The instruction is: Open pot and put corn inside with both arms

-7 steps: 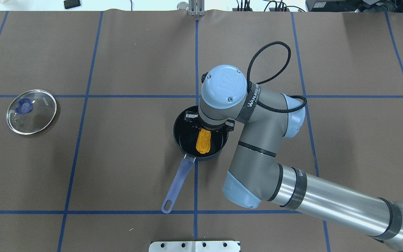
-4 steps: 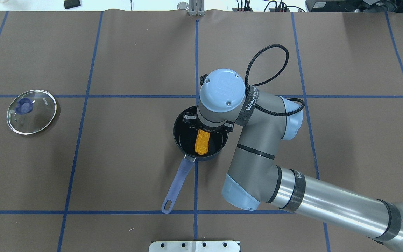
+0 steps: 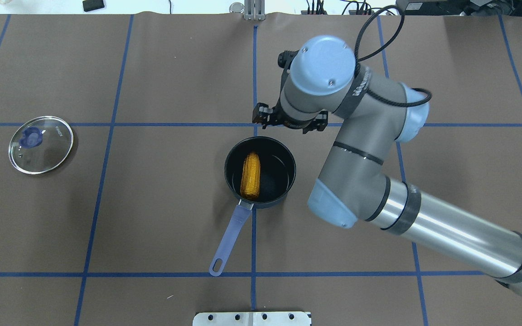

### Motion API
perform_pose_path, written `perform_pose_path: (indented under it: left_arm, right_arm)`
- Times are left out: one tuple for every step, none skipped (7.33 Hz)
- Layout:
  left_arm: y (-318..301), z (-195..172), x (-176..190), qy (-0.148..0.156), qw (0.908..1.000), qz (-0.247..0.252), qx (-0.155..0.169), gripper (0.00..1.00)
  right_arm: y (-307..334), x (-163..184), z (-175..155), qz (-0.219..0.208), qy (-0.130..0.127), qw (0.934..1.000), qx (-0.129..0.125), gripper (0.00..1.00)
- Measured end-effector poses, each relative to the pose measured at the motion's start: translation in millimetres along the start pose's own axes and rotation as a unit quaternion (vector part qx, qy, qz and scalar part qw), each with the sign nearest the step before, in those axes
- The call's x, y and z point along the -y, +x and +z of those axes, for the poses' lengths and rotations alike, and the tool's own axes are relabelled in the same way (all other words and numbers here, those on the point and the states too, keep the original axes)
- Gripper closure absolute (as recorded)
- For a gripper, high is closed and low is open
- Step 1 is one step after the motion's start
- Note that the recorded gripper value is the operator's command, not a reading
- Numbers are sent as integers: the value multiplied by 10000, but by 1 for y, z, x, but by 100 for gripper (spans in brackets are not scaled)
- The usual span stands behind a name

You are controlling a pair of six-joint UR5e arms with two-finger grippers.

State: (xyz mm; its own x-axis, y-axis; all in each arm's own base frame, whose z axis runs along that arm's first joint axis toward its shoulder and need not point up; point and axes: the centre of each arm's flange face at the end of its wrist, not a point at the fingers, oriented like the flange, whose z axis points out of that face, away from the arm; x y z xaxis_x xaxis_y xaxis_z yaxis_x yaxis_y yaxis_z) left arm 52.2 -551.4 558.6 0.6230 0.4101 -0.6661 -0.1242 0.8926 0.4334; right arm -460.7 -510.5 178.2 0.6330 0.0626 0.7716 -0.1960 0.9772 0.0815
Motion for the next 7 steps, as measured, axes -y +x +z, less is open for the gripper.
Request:
perform_pose_path:
  left_arm:
    - [-8,-8,1,-18,10000,-73,-53,3]
    - [-19,-20,3,-48,9999,-82,-97,3]
    - [-32,-36,7,-81,9999,-66,-137,3]
    - [-47,-52,8,-128,9998,3,-129,3]
    - [-61,-65,10,-168,9998,78,-109,3]
    - [-78,-74,10,-200,9997,144,-90,3]
    - [-97,-78,5,-225,9995,214,-77,3]
  right_arm:
    - [49,42,-19,-216,-41,9998,0,0]
    - [111,72,-34,-516,-97,9986,-51,0]
    - [177,92,-46,-842,-161,9962,-122,0]
    - [240,106,-61,-1105,-260,9935,-123,0]
    - [299,114,-73,-1299,-394,9907,-50,0]
    - [359,118,-88,-1455,-443,9884,-16,0]
    - [413,117,-100,-1563,-436,9867,-64,0]
